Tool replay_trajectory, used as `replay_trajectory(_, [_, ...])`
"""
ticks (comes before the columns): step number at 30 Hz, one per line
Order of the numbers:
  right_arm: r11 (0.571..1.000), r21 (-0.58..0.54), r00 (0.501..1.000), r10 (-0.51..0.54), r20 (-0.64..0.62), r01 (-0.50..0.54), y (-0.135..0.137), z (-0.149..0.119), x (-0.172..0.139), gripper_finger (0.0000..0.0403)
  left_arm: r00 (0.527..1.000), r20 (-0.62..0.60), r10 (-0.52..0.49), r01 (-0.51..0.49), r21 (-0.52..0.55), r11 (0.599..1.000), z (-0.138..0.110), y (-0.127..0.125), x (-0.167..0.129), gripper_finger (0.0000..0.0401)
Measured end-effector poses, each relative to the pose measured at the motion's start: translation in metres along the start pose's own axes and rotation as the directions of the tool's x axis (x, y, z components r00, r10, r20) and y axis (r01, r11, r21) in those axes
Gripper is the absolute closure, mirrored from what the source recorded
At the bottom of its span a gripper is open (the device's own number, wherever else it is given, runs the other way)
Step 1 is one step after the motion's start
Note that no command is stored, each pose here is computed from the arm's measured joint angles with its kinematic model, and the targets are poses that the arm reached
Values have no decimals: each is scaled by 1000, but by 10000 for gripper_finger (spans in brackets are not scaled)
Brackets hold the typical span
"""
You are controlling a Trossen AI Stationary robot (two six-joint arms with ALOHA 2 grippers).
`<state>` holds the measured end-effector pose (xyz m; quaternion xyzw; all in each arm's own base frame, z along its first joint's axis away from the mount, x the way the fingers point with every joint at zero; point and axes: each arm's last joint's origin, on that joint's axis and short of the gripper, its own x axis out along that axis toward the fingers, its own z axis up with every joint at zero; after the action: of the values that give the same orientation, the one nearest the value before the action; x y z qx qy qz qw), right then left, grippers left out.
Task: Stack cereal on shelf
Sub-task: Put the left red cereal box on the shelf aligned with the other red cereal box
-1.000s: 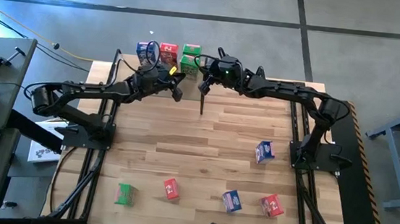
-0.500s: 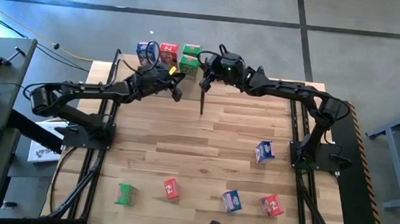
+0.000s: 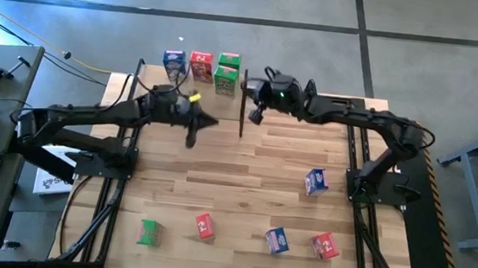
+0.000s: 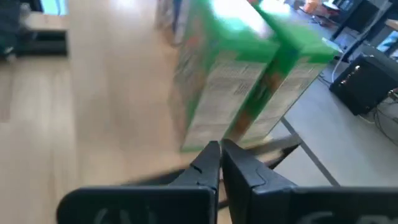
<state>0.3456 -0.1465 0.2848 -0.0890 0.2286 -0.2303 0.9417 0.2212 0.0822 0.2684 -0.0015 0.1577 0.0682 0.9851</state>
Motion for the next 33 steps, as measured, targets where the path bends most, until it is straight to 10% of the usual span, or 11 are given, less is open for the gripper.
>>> replay_trajectory(11, [991, 125, 961, -74, 265, 42, 35, -33, -92, 402, 936, -164, -311, 321, 38, 946, -12, -58, 0, 363])
replay_trajectory(23, [986, 164, 944, -69, 321, 16, 52, -62, -141, 403, 753, -389, -531, 593, 53, 803, -2, -146, 17, 217])
replay_trajectory(33, [992, 128, 950, -27, 313, -14, 60, -63, -143, 403, 698, -580, -420, 608, 170, 775, -15, -218, 31, 141])
